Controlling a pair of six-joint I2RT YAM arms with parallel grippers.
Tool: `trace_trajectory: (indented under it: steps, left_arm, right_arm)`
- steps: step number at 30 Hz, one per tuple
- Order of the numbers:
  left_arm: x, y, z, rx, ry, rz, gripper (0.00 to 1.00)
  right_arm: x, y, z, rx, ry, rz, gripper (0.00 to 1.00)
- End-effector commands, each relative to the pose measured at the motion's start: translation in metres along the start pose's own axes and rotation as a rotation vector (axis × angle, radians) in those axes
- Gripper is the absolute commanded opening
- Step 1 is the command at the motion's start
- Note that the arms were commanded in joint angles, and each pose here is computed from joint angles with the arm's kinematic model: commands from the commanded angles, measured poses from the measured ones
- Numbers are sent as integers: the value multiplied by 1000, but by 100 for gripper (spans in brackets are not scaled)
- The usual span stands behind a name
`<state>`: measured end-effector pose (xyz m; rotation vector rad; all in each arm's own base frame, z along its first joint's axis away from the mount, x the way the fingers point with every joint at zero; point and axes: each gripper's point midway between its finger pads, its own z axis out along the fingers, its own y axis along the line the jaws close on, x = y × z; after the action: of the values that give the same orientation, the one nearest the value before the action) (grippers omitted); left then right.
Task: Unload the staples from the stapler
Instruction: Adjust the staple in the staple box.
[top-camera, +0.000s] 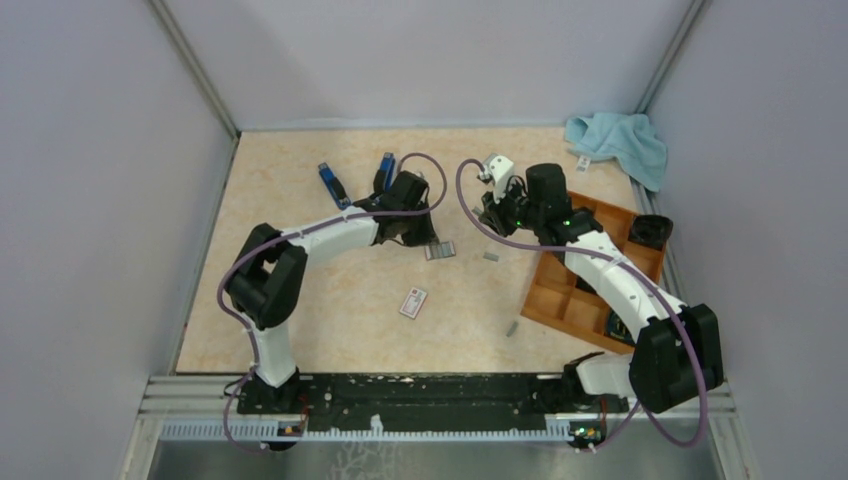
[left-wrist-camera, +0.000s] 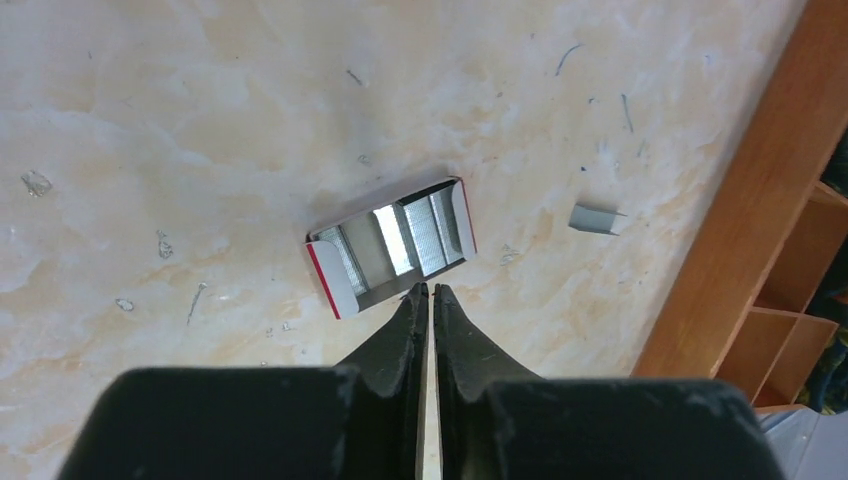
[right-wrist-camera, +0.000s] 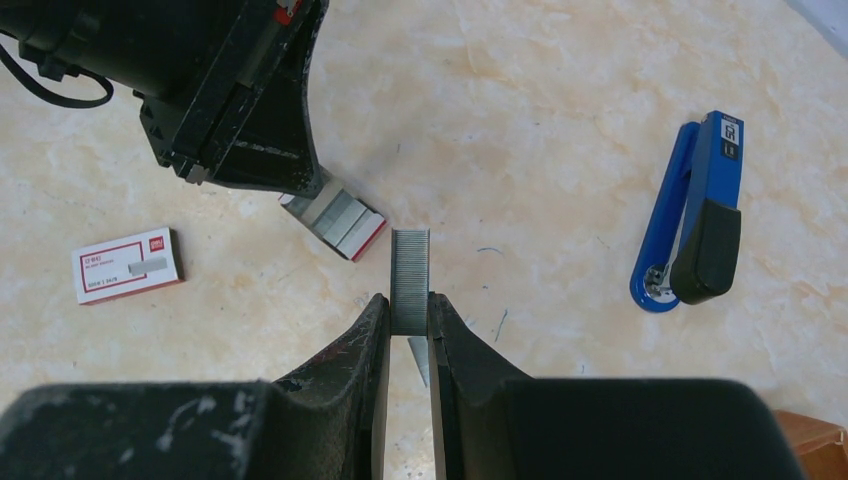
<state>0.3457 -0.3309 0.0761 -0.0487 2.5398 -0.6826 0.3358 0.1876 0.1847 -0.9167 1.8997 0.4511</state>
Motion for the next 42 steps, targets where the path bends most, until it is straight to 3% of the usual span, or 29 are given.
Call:
trace_trajectory:
  steps: [1, 12, 42]
  left_arm:
    - [0, -1, 3, -24, 20, -11, 11]
    - [9, 2, 11, -16, 25, -40, 21]
    - [26, 17, 27, -80, 59, -47, 23]
  right_arm:
    - [-35, -6, -10, 22, -94, -43, 11]
    - [-36, -7, -11, 26, -98, -48, 11]
    - [-37, -8, -12, 31, -100, -54, 11]
